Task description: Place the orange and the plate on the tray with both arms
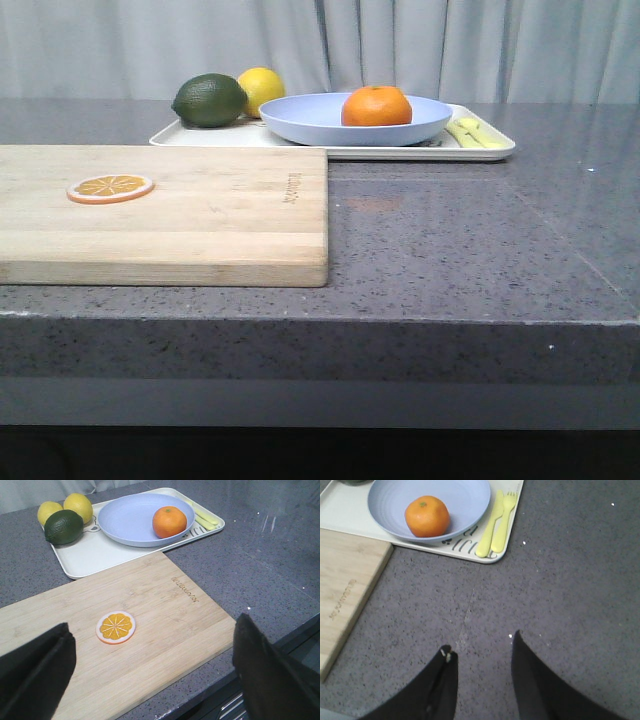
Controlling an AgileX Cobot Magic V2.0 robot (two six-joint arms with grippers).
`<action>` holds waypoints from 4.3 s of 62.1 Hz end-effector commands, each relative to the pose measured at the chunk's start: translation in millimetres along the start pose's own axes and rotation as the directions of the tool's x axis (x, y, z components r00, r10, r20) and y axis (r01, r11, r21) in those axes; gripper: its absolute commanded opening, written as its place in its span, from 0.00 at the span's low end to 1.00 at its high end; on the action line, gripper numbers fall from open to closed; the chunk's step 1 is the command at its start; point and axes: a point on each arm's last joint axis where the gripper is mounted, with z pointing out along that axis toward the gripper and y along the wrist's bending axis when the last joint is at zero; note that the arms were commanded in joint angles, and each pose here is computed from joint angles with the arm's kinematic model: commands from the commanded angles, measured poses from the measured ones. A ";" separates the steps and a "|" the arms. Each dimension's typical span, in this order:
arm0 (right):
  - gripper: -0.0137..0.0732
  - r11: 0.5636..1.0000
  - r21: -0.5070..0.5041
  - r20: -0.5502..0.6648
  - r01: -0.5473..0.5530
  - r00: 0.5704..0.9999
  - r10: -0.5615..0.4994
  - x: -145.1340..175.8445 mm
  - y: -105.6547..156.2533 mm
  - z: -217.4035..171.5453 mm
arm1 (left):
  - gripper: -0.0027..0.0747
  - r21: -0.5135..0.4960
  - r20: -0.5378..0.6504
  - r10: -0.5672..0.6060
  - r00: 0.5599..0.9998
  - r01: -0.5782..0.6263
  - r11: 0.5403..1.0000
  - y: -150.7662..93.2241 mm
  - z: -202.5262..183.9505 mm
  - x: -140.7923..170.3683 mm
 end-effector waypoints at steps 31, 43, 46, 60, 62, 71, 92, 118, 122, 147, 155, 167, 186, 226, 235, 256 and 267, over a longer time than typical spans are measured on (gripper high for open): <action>0.49 1.000 0.001 0.276 0.024 0.961 -0.024 120.7 -12.2 -57.7 | 0.84 0.008 0.087 -0.008 0.996 0.008 1.000 -0.5 -3.3 -12.5; 0.49 1.000 0.001 0.277 0.024 0.960 -0.024 121.5 -12.2 -58.4 | 0.82 0.008 0.087 -0.008 0.996 0.008 1.000 -0.5 -3.3 -12.5; 0.49 1.000 0.001 0.278 0.024 0.960 -0.024 121.6 -12.2 -58.1 | 0.78 0.008 0.087 -0.008 0.996 0.008 1.000 -0.5 -3.3 -12.5; 0.27 1.000 0.001 0.279 0.024 0.960 -0.024 121.4 -12.2 -57.7 | 0.44 0.008 0.087 -0.008 0.996 0.008 1.000 -0.5 -3.3 -12.5; 0.23 1.000 0.001 0.279 0.024 0.960 -0.024 121.4 -12.2 -57.7 | 0.39 0.008 0.087 -0.008 0.996 0.008 1.000 -0.5 -3.3 -12.5; 0.04 1.000 0.001 0.282 0.024 0.959 -0.024 121.2 -12.2 -57.8 | 0.16 0.008 0.087 -0.008 0.996 0.008 1.000 -0.5 -3.3 -12.5; 0.02 1.000 0.001 0.279 0.025 0.960 -0.024 121.8 -12.2 -57.1 | 0.01 0.008 0.087 -0.008 0.996 0.008 1.000 -0.5 -3.3 -12.5; 0.02 1.000 0.001 0.279 0.025 0.960 -0.024 121.8 -12.2 -57.1 | 0.01 0.012 0.100 -0.011 0.995 0.009 1.000 -0.9 -5.8 -10.9; 0.02 1.000 0.001 0.279 0.025 0.960 -0.024 121.8 -12.2 -57.1 | 0.01 0.001 0.103 -0.014 0.995 0.014 1.000 0.1 -7.2 -7.5; 0.02 1.000 0.001 0.279 0.025 0.960 -0.024 121.8 -12.2 -57.1 | 0.01 -0.296 0.300 -0.040 0.953 0.133 0.946 20.2 -5.2 72.6; 0.02 1.000 0.001 0.279 0.025 0.960 -0.024 121.8 -12.2 -57.1 | 0.01 -0.326 0.406 -0.050 0.912 0.196 0.925 18.8 -0.2 111.0; 0.02 1.000 0.001 0.279 0.025 0.960 -0.024 121.8 -12.2 -57.1 | 0.01 -0.349 0.475 -0.056 0.878 0.246 0.904 17.3 9.7 154.9; 0.02 1.000 0.001 0.279 0.025 0.960 -0.024 121.8 -12.2 -57.1 | 0.01 -0.353 0.506 -0.039 0.862 0.248 0.902 17.2 14.3 167.9; 0.02 1.000 0.001 0.279 0.025 0.960 -0.024 121.8 -12.2 -57.1 | 0.01 -0.378 0.506 -0.035 0.862 0.258 0.889 18.6 13.7 168.2; 0.02 1.000 0.001 0.279 0.025 0.960 -0.024 121.8 -12.2 -57.1 | 0.01 -0.378 0.506 -0.035 0.862 0.258 0.889 18.6 13.7 168.2; 0.02 1.000 0.010 0.287 0.023 0.958 -0.025 124.0 -13.0 -58.4 | 0.01 -0.378 0.506 -0.035 0.862 0.258 0.889 18.6 13.7 168.2; 0.02 0.991 0.135 0.359 -0.018 0.933 -0.032 141.5 -20.3 -48.3 | 0.01 -0.378 0.505 -0.036 0.863 0.258 0.889 18.7 13.9 168.3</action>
